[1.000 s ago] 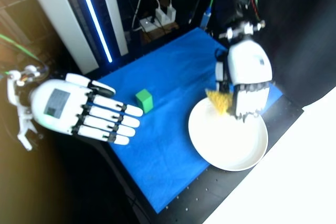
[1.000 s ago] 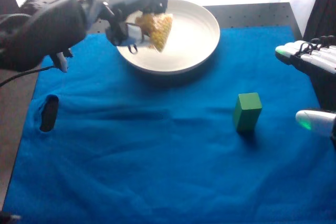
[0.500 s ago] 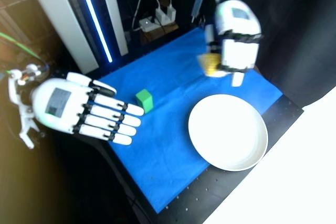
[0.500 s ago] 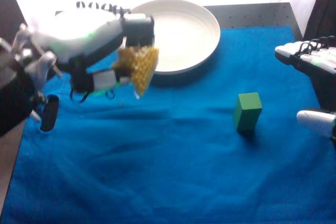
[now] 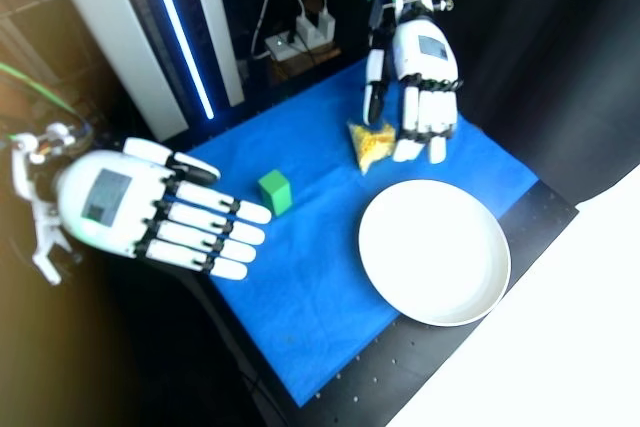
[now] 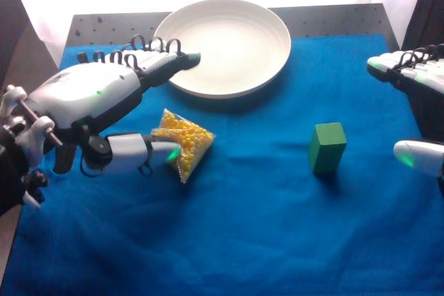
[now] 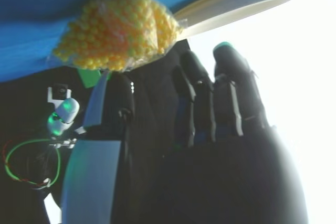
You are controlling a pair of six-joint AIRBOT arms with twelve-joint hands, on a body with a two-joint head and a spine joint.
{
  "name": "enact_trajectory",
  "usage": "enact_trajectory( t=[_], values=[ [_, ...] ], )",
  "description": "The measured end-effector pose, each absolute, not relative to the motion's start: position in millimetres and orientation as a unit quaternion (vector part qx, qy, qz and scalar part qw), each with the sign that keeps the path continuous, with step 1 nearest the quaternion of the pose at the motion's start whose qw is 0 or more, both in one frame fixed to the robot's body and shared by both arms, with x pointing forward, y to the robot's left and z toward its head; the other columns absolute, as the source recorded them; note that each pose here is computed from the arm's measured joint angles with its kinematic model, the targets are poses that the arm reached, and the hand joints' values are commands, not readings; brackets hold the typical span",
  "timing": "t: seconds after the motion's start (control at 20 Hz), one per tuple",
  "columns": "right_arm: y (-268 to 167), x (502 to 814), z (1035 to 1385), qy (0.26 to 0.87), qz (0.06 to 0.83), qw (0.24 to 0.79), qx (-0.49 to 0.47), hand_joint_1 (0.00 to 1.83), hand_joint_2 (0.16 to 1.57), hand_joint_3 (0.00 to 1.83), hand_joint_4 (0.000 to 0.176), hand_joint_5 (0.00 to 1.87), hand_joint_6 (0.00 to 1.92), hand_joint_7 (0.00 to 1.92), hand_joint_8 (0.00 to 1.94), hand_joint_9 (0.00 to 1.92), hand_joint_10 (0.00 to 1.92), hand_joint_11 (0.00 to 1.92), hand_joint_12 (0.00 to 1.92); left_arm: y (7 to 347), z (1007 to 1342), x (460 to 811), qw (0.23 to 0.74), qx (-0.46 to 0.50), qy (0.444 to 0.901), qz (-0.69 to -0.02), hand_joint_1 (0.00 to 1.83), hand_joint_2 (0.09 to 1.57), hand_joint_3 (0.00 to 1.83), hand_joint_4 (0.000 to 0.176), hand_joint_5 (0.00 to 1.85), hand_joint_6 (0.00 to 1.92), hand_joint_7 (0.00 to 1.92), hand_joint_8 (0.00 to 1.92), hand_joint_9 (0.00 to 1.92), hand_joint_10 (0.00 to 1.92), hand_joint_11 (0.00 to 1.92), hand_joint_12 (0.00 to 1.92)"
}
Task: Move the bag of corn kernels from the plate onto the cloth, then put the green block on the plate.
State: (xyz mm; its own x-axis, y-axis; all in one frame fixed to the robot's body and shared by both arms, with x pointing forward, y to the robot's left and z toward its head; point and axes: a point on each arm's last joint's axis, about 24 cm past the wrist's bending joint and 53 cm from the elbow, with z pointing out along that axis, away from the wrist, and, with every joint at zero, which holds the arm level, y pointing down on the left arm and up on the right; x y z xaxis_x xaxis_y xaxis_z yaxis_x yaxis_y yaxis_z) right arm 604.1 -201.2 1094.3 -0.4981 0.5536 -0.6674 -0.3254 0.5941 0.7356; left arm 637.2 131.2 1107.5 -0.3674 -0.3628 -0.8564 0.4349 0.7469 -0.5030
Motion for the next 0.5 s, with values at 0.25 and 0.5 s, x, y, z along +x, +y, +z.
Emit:
enact_trajectory(
  t=[0.25,0.5],
  values=[
    [-186.2,600.0,1104.3,0.738,0.464,0.488,0.05,0.52,1.15,0.0,0.0,0.0,0.0,0.0,0.0,0.0,0.0,0.02,0.01,148.2,1123.2,623.6,0.584,0.016,0.73,-0.355,0.55,0.98,0.0,0.11,0.0,0.0,0.0,0.0,0.0,0.0,0.0,0.0],
    [-180.1,602.1,1098.2,0.74,0.468,0.48,0.051,0.64,1.1,0.01,0.0,0.0,0.0,0.0,0.0,0.0,0.0,0.0,1.56,164.3,1136.3,625.3,0.605,-0.004,0.714,-0.352,0.56,1.02,0.0,0.147,0.0,0.0,0.0,0.0,0.0,0.0,0.0,0.0]
  ],
)
